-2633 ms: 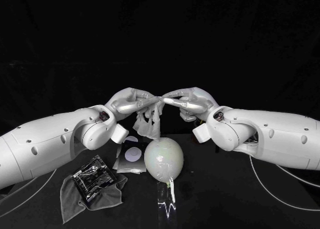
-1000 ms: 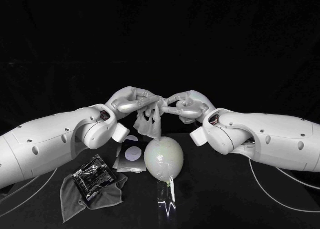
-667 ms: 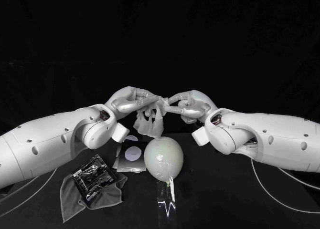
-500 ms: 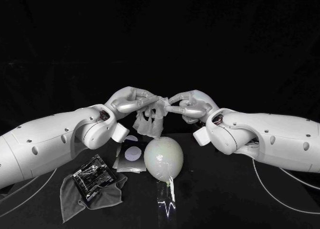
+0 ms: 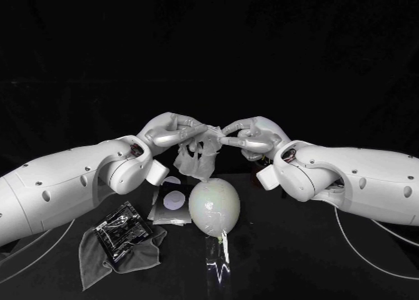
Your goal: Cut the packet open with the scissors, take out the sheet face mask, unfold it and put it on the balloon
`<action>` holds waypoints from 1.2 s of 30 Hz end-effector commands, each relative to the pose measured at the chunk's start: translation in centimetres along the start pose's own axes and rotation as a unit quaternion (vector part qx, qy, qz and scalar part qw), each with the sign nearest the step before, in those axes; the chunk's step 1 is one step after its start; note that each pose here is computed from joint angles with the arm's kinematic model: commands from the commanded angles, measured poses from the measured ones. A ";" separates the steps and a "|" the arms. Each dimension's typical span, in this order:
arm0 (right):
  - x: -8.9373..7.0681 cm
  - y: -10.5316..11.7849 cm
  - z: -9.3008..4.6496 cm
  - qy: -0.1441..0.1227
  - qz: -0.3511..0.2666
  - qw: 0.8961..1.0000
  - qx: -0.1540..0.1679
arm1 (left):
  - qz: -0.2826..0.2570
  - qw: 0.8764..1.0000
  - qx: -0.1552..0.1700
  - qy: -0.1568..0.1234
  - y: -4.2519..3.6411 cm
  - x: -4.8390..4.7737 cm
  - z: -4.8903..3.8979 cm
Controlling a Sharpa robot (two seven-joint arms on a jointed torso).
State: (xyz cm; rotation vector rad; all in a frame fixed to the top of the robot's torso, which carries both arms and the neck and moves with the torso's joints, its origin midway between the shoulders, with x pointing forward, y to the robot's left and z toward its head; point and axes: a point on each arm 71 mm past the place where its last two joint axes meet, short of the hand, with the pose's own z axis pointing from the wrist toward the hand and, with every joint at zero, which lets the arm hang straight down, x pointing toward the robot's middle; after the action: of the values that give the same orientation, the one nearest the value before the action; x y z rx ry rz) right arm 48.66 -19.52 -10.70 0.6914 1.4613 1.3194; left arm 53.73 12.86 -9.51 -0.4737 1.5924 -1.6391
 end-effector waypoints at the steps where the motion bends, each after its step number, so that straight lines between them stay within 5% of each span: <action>1: -0.2 0.0 -0.1 0.007 -0.015 1.000 -0.002 | -0.001 1.000 0.007 -0.012 -0.26 -0.36 0.05; 36: -3.4 4.0 1.3 -0.013 -0.130 0.991 0.000 | 0.013 0.999 0.014 -0.039 -0.29 -0.78 0.19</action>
State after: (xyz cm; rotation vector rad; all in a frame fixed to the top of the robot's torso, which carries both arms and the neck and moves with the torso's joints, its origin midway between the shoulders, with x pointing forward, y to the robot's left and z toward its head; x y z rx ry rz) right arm 50.07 -20.87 -5.75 0.5392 1.4467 1.1637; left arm 54.13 13.07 -9.31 -0.4904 1.5434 -1.6045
